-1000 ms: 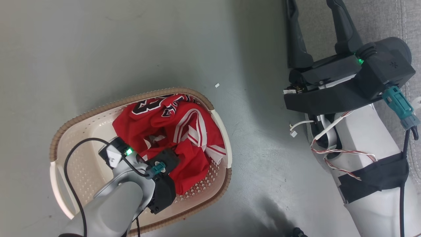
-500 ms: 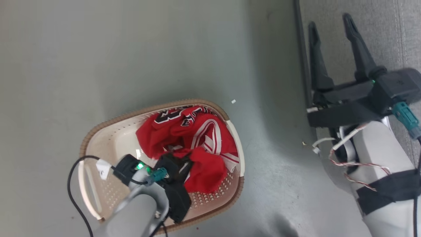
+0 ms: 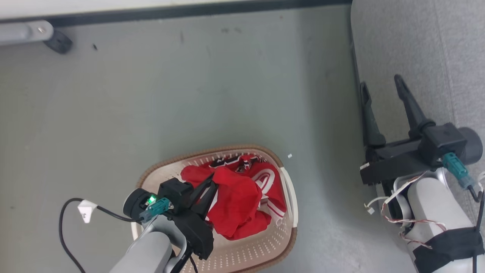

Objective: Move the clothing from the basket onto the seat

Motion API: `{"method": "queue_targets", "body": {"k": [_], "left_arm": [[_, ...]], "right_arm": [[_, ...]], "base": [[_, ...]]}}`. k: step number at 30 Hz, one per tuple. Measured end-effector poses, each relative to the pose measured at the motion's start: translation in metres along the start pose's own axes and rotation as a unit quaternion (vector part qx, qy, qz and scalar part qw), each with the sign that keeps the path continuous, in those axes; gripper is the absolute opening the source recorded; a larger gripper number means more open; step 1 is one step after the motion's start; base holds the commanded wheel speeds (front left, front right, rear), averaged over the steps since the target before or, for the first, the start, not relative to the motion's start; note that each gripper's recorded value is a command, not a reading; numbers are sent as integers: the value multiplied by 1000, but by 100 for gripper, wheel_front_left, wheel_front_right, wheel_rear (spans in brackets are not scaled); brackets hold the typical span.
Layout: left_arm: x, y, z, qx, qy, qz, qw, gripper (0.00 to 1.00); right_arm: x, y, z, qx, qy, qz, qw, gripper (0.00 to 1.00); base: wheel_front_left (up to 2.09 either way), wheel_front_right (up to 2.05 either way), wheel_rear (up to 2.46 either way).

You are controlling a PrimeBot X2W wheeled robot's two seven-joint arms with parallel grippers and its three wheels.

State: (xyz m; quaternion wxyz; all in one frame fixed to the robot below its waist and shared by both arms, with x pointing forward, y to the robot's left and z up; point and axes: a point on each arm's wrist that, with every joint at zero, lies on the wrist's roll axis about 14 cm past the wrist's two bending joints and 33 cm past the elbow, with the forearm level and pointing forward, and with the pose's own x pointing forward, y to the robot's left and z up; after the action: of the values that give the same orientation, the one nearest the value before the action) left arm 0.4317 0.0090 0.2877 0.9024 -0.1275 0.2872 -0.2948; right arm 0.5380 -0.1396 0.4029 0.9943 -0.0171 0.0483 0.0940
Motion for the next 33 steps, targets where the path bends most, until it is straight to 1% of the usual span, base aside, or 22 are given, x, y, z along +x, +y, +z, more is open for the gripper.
{"method": "queue_targets", "body": {"k": [8,17,23,25,33], "left_arm": [[-27,2,60,44,-72,12,996,0],[-62,-2,129,90,-155,24,984,0],[-85,-14,166,111,-201,24,973,0],[-92,-18,177,112,-217,24,969,0],[-120,-40,211,136,-263,15,955,0]], "right_arm": [[-19,15,25,8,-13,11,1000,100],[-48,33,50,13,-28,28,999,100],[-72,40,59,17,-31,33,999,100],[-80,43,61,18,-31,36,999,100],[-107,54,74,18,-46,50,998,100]], "base": [[0,0,0],[0,0,0],[0,0,0],[0,0,0],[0,0,0]]}}
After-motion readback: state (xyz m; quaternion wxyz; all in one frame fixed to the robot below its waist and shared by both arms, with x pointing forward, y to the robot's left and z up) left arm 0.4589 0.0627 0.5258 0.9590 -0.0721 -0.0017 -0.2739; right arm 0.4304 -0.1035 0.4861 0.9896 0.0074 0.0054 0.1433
